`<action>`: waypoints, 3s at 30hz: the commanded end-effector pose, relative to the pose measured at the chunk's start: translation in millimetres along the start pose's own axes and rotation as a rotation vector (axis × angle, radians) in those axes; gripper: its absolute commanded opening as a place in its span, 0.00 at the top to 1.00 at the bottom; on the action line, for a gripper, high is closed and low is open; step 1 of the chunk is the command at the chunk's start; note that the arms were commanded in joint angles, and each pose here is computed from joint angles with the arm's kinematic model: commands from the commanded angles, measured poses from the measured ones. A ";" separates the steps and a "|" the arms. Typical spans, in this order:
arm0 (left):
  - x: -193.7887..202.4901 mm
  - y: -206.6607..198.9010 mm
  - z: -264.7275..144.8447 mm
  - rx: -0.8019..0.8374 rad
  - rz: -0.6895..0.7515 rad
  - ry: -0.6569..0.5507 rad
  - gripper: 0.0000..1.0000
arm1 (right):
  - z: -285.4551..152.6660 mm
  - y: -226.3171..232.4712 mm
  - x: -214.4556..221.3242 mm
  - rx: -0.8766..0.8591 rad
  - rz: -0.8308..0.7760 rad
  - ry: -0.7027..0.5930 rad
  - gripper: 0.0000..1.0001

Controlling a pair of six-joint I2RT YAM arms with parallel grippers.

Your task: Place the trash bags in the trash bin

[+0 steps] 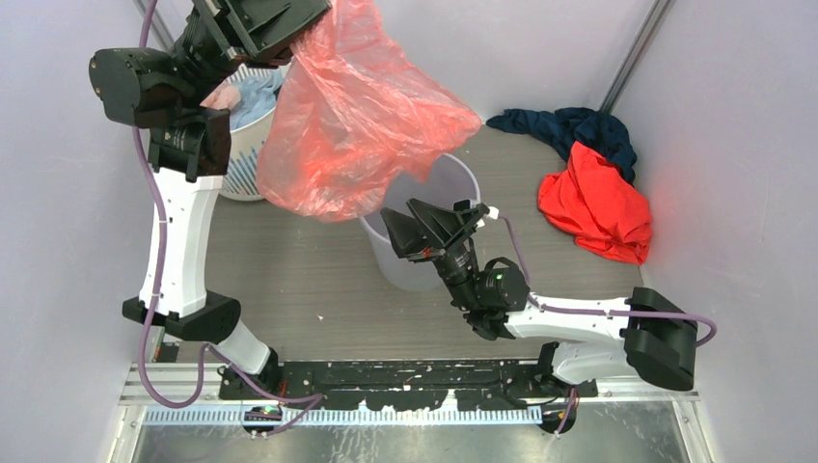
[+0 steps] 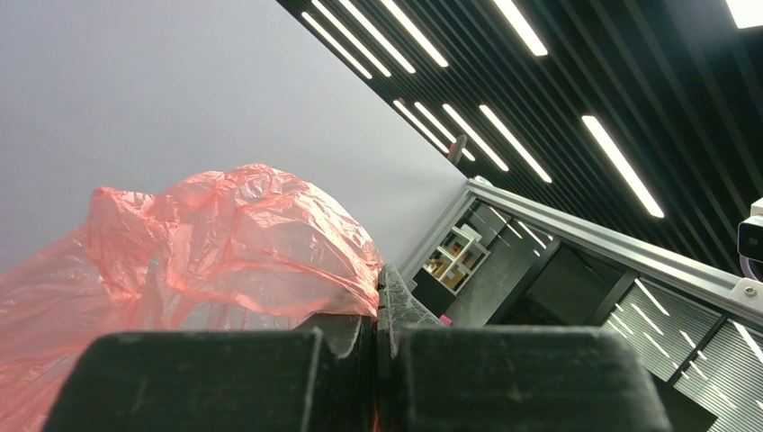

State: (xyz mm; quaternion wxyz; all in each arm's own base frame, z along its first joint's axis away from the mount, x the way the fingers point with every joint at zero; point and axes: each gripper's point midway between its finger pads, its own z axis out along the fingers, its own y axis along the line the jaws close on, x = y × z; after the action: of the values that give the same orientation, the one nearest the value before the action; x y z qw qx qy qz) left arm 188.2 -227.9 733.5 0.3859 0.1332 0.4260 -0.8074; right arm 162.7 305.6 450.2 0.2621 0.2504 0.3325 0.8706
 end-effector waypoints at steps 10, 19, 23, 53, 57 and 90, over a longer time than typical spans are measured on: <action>-0.3 -10.6 -9.9 0.028 0.030 -0.016 1.00 | 9.2 79.3 -9.9 -0.187 -0.106 -0.109 0.31; 2.3 -18.4 -13.3 0.040 0.033 -0.016 1.00 | 18.3 75.2 -20.9 -0.175 -0.095 -0.184 0.27; 4.8 -22.5 -14.9 0.048 0.031 -0.013 1.00 | 18.5 73.7 -28.5 -0.166 -0.087 -0.225 0.27; 38.4 -51.7 -43.7 0.085 0.016 -0.014 1.00 | 50.8 79.2 -44.2 -0.213 -0.041 -0.318 0.32; 45.5 -56.0 -50.1 0.081 0.013 -0.017 1.00 | 43.6 82.6 -57.8 -0.215 -0.052 -0.355 0.36; 44.7 -31.8 -45.9 -0.041 0.070 0.012 1.00 | -0.1 99.3 -103.5 -0.219 -0.020 -0.303 0.22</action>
State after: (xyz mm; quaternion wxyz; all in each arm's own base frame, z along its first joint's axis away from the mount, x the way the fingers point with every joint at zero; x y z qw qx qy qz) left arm 131.3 -204.4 690.4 0.3897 0.1249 0.4511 -0.7931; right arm 232.7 196.0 476.0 0.3564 0.3642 0.2114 0.8340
